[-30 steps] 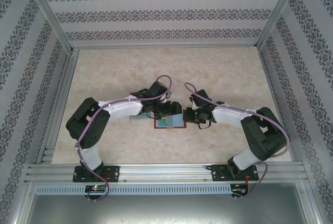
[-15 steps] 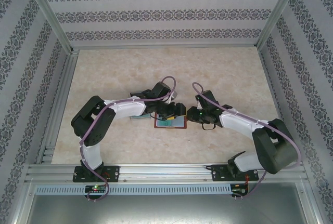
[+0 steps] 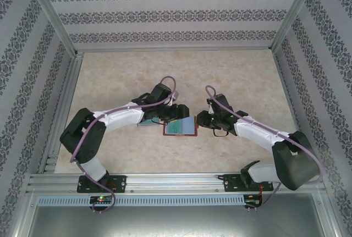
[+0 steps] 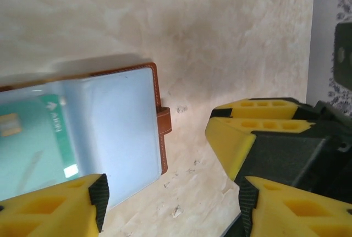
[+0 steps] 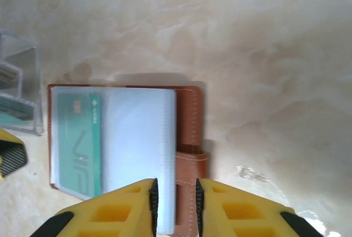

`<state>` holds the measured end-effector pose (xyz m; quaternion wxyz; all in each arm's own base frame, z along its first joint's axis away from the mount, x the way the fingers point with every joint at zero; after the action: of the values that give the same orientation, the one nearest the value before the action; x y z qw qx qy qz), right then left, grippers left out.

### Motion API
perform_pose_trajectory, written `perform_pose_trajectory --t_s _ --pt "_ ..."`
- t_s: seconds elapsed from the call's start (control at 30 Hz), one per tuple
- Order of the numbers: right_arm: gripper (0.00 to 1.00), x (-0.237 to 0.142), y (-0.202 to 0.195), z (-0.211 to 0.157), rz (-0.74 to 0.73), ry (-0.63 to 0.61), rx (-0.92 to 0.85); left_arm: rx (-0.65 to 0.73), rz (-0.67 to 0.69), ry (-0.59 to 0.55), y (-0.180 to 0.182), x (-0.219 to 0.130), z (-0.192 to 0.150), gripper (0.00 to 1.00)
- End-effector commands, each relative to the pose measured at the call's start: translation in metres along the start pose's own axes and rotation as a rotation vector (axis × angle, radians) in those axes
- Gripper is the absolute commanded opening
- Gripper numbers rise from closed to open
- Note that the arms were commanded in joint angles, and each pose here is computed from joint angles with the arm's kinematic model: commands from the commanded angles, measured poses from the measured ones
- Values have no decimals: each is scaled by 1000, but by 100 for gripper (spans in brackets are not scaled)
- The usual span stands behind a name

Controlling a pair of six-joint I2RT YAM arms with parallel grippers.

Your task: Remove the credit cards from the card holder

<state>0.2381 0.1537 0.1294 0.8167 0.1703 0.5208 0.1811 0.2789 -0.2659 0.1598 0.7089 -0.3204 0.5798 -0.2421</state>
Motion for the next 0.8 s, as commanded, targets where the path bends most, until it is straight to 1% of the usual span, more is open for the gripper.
perform_pose_trajectory --t_s 0.0,0.03,0.1,0.17,0.23,0.33,0.47,0.57,0.77 --pt "28 4 29 12 81 9 -39 -19 119 -33 22 -12 -5 49" --pt "27 8 35 13 89 21 -47 -25 144 -40 27 -14 -7 42" --pt "27 15 44 13 110 43 -54 -37 192 -48 35 -17 -10 31" --pt "25 23 50 13 122 65 -54 -45 235 -49 43 -18 -12 24" --pt "21 33 55 12 135 100 -46 -53 268 -48 51 -18 -15 14" --pt "20 44 60 11 145 133 -37 -63 314 -55 60 -17 -16 6" --pt "18 56 59 7 130 176 -14 -74 349 -39 69 -11 -17 2" --pt "18 62 56 4 120 198 -2 -82 369 -20 76 -6 -19 0" --pt "19 68 58 3 132 221 3 -97 415 6 88 1 -22 0"
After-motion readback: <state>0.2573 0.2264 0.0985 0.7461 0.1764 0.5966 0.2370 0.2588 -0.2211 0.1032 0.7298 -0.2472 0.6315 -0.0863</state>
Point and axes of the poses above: each hand's point on the last joint's axis, 136 mm out from that joint toward the fingers, its own x axis out along the fingers, its own y axis along the line the jaws close on, z = x × y, the point moved 8 cm from there along -x, back along the fingers, and after that the axes turned 7 degrees about -x, right-handed, at the moved point
